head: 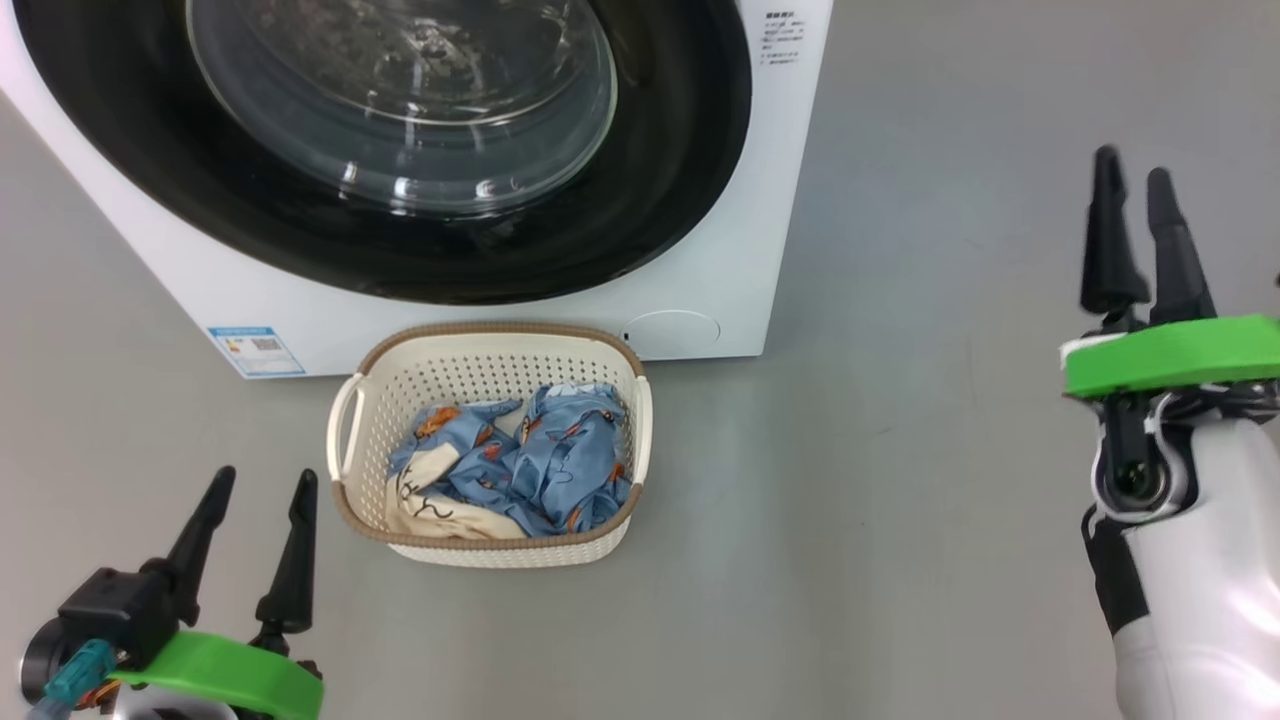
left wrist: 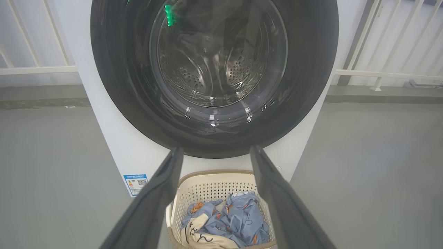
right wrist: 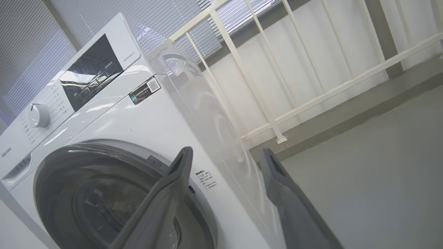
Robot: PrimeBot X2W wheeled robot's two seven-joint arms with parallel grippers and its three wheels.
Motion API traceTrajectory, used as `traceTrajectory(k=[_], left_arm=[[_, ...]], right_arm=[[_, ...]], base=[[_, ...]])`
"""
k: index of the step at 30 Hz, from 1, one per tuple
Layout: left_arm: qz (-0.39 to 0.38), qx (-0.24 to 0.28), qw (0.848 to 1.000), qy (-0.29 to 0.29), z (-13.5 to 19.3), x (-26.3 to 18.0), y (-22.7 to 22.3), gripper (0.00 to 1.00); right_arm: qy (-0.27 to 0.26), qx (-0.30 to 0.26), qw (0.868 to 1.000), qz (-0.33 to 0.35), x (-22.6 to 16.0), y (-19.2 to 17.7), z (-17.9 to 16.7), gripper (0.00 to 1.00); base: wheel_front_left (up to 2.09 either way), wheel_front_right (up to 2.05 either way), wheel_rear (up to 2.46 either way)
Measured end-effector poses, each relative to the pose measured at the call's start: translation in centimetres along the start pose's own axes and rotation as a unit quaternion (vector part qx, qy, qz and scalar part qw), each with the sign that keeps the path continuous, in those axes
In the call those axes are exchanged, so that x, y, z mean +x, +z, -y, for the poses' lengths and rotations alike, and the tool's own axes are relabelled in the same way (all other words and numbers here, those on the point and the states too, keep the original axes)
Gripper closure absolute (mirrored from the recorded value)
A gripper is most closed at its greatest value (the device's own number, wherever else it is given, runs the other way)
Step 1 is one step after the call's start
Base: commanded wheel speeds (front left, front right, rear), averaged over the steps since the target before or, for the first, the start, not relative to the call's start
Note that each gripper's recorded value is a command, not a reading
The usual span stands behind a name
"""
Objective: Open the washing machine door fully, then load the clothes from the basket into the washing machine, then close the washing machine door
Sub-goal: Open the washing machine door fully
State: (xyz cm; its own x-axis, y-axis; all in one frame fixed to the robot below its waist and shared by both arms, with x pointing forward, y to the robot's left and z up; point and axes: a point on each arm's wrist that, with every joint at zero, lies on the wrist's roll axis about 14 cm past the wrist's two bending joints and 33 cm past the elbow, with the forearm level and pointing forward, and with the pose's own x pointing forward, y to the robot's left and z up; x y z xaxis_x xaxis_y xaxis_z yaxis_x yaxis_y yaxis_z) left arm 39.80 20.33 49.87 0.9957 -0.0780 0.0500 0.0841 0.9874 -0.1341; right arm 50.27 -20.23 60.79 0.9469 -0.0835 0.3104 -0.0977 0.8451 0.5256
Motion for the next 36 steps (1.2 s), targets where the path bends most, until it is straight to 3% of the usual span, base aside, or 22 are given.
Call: traceTrajectory(k=[5, 7, 8, 9, 11, 12, 24, 36], left_arm=[[-0.005, -0.004, 1.000, 0.000, 0.0, 0.2, -0.3, 0.00], [-0.005, -0.004, 1.000, 0.001, -0.1, 0.3, -0.4, 0.00], [-0.006, -0.004, 1.000, 0.001, -0.1, 0.4, -0.5, 0.00], [-0.008, -0.005, 1.000, 0.002, -0.2, 0.4, -0.6, 0.00], [-0.012, -0.007, 1.000, 0.004, -0.3, 0.4, -0.9, 0.00], [-0.013, -0.007, 1.000, 0.005, -0.4, 0.4, -1.0, 0.00], [-0.022, -0.009, 0.999, 0.021, -1.5, 1.0, -1.7, 0.00], [-0.037, -0.018, 0.999, 0.029, -2.0, 1.9, -3.0, 0.00]], right_arm=[[-0.041, 0.085, 0.995, -0.007, 0.8, -0.9, 1.6, 0.00], [-0.064, 0.130, 0.989, -0.015, 1.0, -1.7, 2.7, 0.05], [-0.077, 0.154, 0.985, -0.020, 1.0, -2.1, 3.2, 0.20], [-0.088, 0.174, 0.981, -0.021, 1.1, -2.4, 3.7, 0.45], [-0.105, 0.218, 0.970, -0.034, 1.3, -3.6, 4.3, 0.87], [-0.111, 0.237, 0.964, -0.039, 1.4, -4.2, 4.4, 1.00], [-0.123, 0.377, 0.910, -0.121, 5.1, -9.6, 1.7, 1.00], [-0.085, 0.412, 0.893, -0.161, 10.5, -11.5, -2.8, 1.00]], base=[[0.00, 0.00, 0.00], [0.00, 0.00, 0.00], [0.00, 0.00, 0.00], [0.00, 0.00, 0.00], [0.00, 0.00, 0.00], [0.00, 0.00, 0.00], [0.00, 0.00, 0.00], [0.00, 0.00, 0.00]])
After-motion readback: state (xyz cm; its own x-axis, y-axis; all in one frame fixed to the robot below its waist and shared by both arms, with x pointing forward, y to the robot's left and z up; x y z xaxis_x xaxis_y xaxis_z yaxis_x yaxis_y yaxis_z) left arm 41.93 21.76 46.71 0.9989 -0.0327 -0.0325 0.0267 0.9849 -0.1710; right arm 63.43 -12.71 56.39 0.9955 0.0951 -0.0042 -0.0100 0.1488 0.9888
